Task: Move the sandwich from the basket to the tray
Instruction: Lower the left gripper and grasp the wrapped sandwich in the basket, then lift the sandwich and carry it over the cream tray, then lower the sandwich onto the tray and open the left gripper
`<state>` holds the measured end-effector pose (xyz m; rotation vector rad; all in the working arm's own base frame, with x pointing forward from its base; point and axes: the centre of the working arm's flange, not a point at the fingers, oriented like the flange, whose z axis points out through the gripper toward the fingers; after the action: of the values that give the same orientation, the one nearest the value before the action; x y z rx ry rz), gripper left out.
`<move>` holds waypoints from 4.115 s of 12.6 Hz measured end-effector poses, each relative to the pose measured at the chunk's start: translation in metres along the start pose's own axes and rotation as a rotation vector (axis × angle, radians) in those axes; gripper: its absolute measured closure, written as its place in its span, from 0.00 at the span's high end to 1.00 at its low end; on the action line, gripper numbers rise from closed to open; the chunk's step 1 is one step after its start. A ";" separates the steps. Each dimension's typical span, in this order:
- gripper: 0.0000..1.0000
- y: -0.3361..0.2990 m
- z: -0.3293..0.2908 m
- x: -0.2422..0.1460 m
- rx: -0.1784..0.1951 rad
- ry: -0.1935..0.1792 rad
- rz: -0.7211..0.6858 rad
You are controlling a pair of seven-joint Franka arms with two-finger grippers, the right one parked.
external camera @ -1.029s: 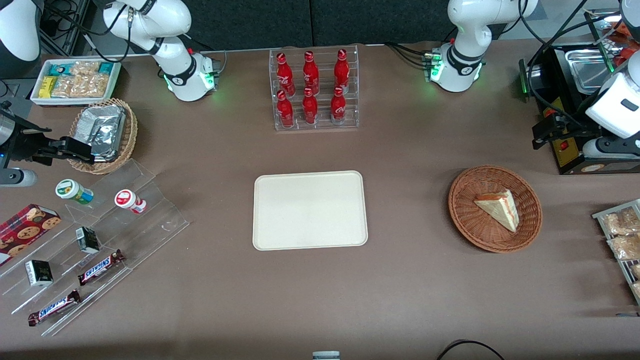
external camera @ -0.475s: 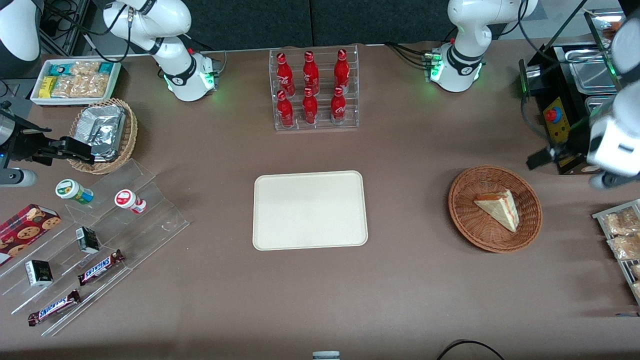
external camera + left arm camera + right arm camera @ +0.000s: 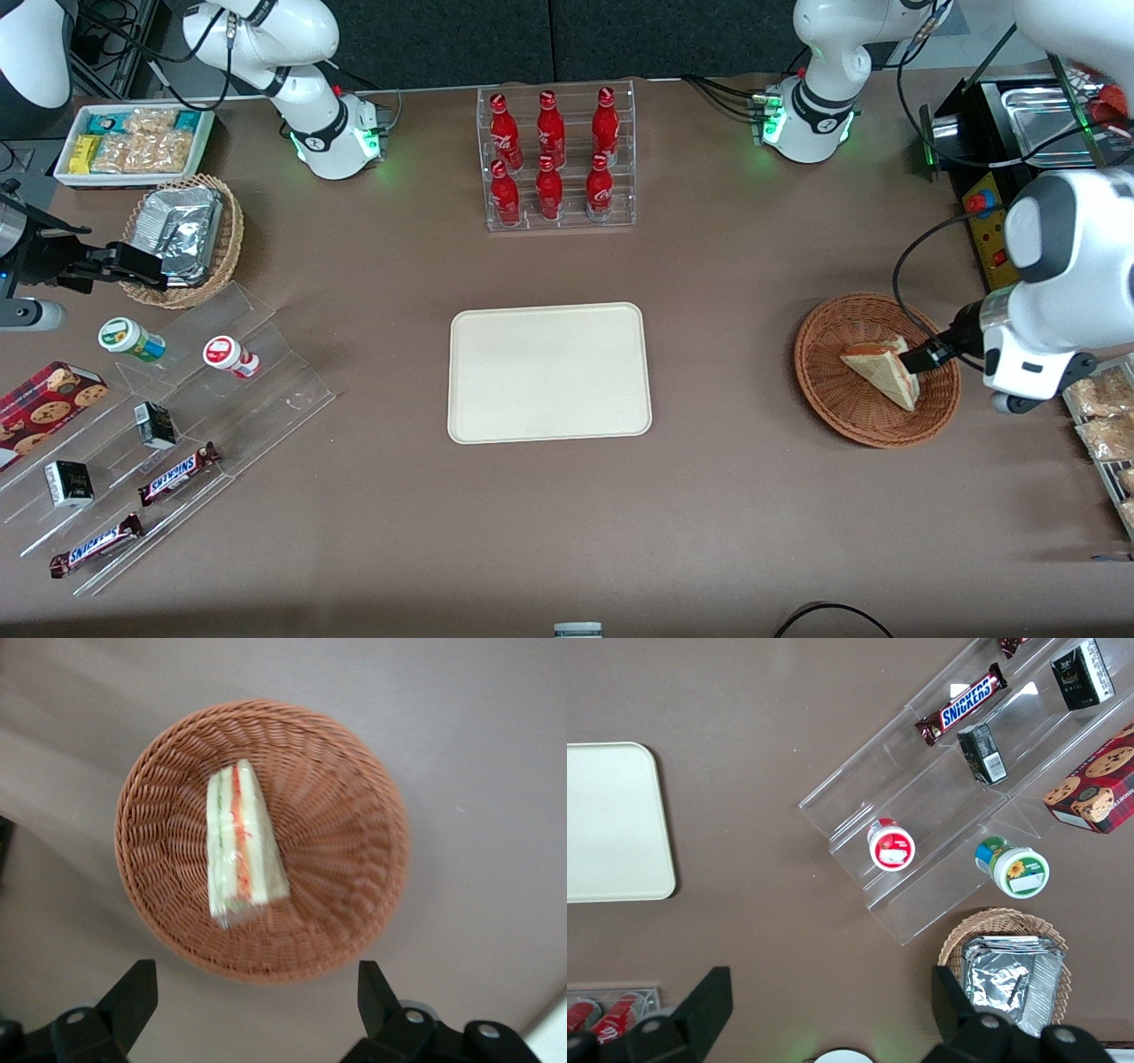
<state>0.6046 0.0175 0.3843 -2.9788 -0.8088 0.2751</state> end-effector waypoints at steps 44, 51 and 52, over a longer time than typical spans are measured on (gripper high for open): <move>0.15 0.377 0.004 -0.316 -0.029 0.040 0.581; 0.15 0.435 0.120 -0.303 -0.144 0.093 0.625; 0.15 0.437 0.134 -0.299 -0.134 0.098 0.626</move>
<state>0.5439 -0.5111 0.2624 -3.2531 0.1414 0.0893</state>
